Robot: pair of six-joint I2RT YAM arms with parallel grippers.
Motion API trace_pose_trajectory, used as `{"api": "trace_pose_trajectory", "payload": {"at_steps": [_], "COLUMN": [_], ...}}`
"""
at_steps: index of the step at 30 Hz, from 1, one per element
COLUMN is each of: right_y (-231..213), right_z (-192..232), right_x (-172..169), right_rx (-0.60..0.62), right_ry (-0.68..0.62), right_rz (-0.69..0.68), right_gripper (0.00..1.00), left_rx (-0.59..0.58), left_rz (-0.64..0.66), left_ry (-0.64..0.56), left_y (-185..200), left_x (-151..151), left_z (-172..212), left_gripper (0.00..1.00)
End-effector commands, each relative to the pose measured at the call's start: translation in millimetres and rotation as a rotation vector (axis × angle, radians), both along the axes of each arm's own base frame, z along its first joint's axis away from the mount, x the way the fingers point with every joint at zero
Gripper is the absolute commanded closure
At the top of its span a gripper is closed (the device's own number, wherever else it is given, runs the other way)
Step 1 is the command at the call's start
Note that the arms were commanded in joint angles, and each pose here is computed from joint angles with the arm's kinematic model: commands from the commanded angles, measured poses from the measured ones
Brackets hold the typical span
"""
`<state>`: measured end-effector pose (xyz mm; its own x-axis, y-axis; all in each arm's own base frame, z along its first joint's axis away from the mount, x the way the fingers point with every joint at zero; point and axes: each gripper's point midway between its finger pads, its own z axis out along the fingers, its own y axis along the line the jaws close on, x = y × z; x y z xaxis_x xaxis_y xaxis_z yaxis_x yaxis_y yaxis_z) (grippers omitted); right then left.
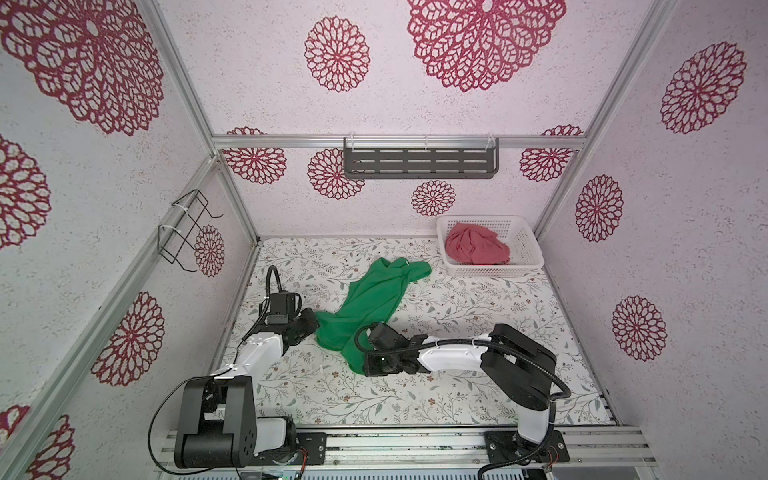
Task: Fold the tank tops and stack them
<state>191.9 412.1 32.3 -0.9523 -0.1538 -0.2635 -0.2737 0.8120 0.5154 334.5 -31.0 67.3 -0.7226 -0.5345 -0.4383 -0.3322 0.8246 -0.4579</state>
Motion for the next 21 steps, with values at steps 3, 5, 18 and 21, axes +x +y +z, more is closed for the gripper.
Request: {"api": "trace_pose_trajectory", "payload": {"at_steps": [3,5,18,21], "right_y": [-112,-163,-234,-235], "right_z": [3,-1,-8,-11], "right_x": [7,5,23,24], "right_rx": [-0.364,-0.516,-0.630,-0.626], "right_ry": [-0.052,-0.042,0.000,0.002], "right_rz": [0.030,0.027,-0.067,-0.068], "right_gripper": [1.00,1.00,1.00,1.00], "left_rx": [0.018,0.031,0.092,0.067], "left_rz": [-0.102,-0.174,-0.333,-0.295], "left_ry": [0.022,0.057,0.089,0.101], "left_y": [-34,-59,-93,-88], "left_x": [-8,-18,-59,-69], "left_z": [1,-7,14,9], "left_gripper": [1.00,1.00,0.32,0.35]}}
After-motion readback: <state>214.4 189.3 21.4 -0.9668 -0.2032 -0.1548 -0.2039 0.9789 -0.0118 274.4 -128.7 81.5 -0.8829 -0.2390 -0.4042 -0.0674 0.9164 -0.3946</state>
